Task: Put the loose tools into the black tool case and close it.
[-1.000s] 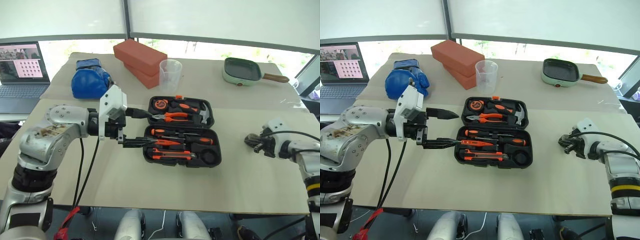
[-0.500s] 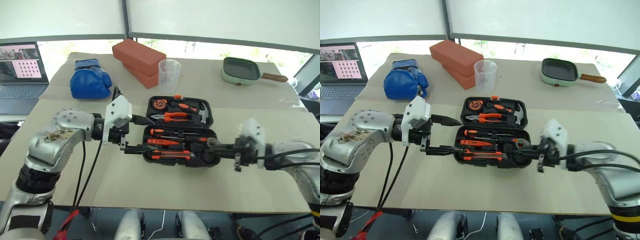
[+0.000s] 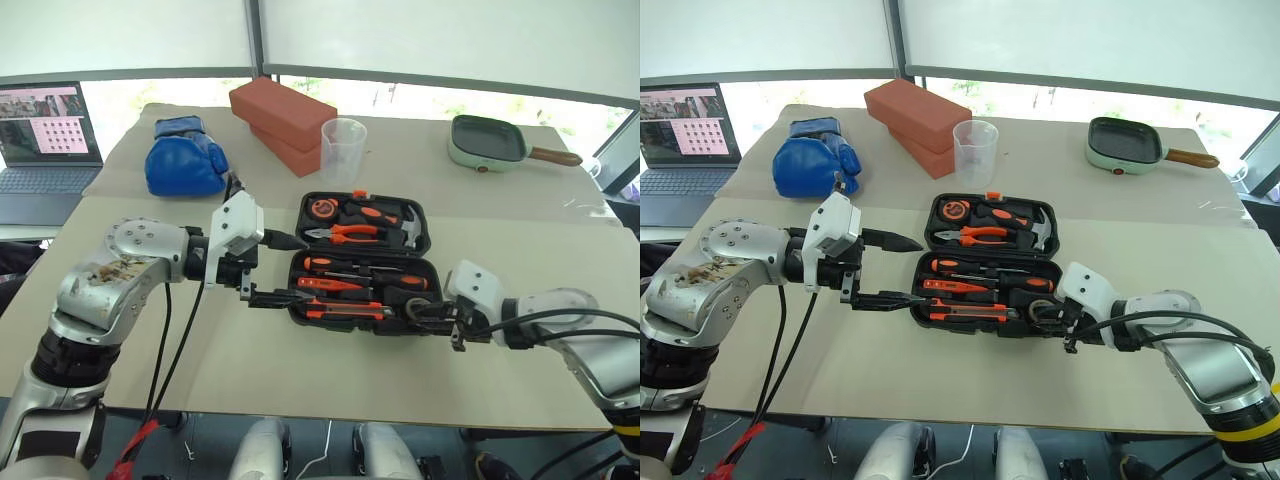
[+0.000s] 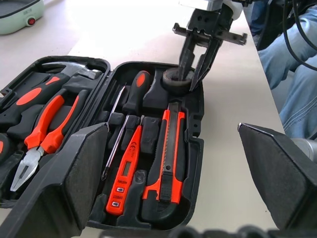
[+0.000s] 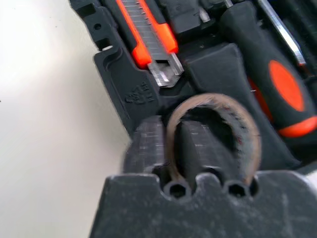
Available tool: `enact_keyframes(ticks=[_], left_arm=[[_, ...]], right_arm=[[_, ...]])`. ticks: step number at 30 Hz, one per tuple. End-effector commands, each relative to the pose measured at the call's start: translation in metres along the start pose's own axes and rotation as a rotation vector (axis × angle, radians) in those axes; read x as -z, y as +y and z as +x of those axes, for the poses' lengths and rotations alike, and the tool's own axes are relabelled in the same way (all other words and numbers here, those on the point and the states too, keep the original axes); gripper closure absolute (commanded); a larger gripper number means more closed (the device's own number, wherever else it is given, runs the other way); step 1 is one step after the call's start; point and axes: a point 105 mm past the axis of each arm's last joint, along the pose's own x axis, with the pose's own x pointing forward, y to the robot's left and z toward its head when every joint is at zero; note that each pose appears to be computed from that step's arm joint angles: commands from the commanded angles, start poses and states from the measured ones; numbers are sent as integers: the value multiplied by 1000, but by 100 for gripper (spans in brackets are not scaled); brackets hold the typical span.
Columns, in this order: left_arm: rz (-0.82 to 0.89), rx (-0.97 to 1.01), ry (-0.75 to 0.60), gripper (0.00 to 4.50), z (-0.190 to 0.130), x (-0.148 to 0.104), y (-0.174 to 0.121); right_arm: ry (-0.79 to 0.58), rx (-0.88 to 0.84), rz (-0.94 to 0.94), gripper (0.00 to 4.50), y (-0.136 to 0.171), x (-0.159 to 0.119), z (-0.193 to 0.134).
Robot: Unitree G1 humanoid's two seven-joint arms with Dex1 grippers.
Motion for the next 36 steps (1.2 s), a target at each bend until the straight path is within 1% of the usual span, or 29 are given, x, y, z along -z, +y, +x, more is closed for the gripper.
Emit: enact_keyframes(ticks=[1, 2, 4, 5, 6, 7, 10, 11, 13, 15, 16, 17, 18, 19, 21, 24, 25, 26, 27, 28, 29, 32, 36], left_arm=[[50, -25, -11, 0, -3, -8, 4], [51, -26, -13, 0, -3, -8, 4], [51, -27, -14, 0, -2, -8, 6], [49, -29, -15, 0, -2, -7, 6], [45, -31, -15, 0, -2, -7, 7], [39, -35, -14, 0, -2, -5, 8], [-3, -111, 44, 0, -7, 18, 21], [-21, -154, 69, 0, -10, 28, 28], [-51, -231, 115, 0, -15, 47, 40], [-77, -293, 149, 52, -19, 63, 49], [-87, -317, 167, 62, -20, 71, 53], [-95, -334, 180, 100, -21, 78, 55], [-106, -349, 191, 126, -21, 83, 57], [-117, -361, 197, 171, -20, 89, 60], [-127, -369, 201, 236, -15, 96, 62], [-141, -350, 183, 347, 2, 102, 60], [-145, -338, 178, 371, 7, 103, 59], [-146, -323, 173, 416, 13, 103, 56], [-147, -309, 172, 448, 18, 103, 53], [-148, -300, 172, 450, 21, 103, 51], [-145, -289, 170, 450, 24, 103, 50], [-156, -290, 156, 450, 35, 99, 49], [-149, -232, 111, 450, 35, 88, 41]], right_arm=[[1, -29, -28, 189, 7, -2, -1], [-7, -31, -23, 163, 8, -3, -1], [-32, -38, -21, 87, 10, -9, -3], [-57, -44, -21, 59, 11, -15, -6], [-82, -48, -18, 19, 12, -22, -10], [-107, -49, -11, 2, 12, -28, -14], [-202, 24, 27, 2, -6, -50, -32], [-217, 72, 41, 2, -17, -52, -38], [-210, 162, 81, 2, -38, -44, -46], [-187, 235, 119, 52, -55, -32, -49], [-177, 270, 142, 62, -63, -24, -50], [-166, 301, 163, 96, -70, -17, -50], [-155, 327, 180, 123, -76, -9, -49], [-140, 355, 195, 163, -83, -1, -47], [-118, 387, 209, 230, -91, 11, -43], [-111, 391, 209, 334, -94, 18, -31], [-111, 388, 210, 356, -94, 19, -27], [-106, 379, 204, 401, -93, 20, -23], [-100, 369, 196, 434, -92, 20, -19], [-97, 362, 189, 444, -91, 20, -17], [-94, 354, 183, 444, -91, 20, -14], [-113, 291, 140, 444, -81, 8, 1], [-137, 225, 106, 444, -68, -2, 6]])
